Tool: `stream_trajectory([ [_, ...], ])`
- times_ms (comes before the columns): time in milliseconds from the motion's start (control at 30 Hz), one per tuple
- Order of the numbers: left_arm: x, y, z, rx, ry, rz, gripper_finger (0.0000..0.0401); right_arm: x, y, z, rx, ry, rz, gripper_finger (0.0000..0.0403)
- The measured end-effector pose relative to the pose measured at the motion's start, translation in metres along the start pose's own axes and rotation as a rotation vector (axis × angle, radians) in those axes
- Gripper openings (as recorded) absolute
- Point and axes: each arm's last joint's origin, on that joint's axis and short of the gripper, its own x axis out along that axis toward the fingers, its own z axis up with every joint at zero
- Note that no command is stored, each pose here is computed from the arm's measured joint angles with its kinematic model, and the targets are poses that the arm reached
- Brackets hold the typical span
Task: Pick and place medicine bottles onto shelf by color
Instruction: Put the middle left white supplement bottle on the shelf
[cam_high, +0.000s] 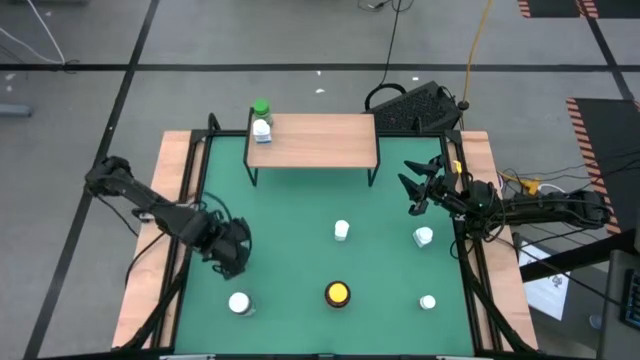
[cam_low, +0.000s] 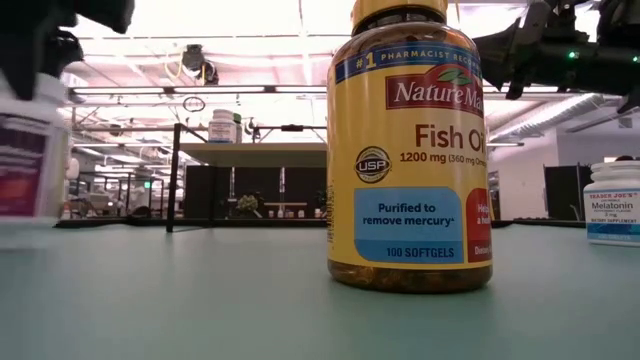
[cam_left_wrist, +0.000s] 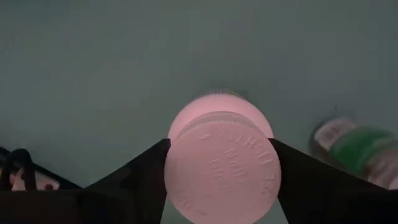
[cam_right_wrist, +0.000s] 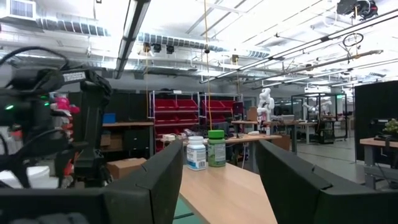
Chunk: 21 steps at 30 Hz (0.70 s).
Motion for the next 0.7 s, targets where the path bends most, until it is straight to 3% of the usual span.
stream_trajectory([
  [100, -0.004, 0.012, 0.009, -0.073, -0.018, -0.015, 0.0265, 0.000, 0.000, -0.001, -0.002, 0.006, 0.000, 0.0199],
  [200, -0.006, 0.023, 0.018, -0.128, -0.030, -0.021, 0.0259, 0.000, 0.000, -0.002, -0.007, 0.025, 0.001, 0.0199],
  [400, -0.015, 0.040, 0.038, -0.100, -0.028, -0.052, 0.0237, 0.000, 0.000, -0.003, -0.010, 0.029, 0.001, 0.0199],
  [567, -0.057, 0.052, 0.057, -0.047, -0.116, -0.104, 0.0243, 0.000, 0.000, -0.003, -0.010, 0.029, 0.000, 0.0199],
  [700, -0.099, 0.070, 0.066, 0.006, -0.252, -0.047, 0.0255, 0.000, 0.000, -0.003, -0.011, 0.030, 0.000, 0.0199],
])
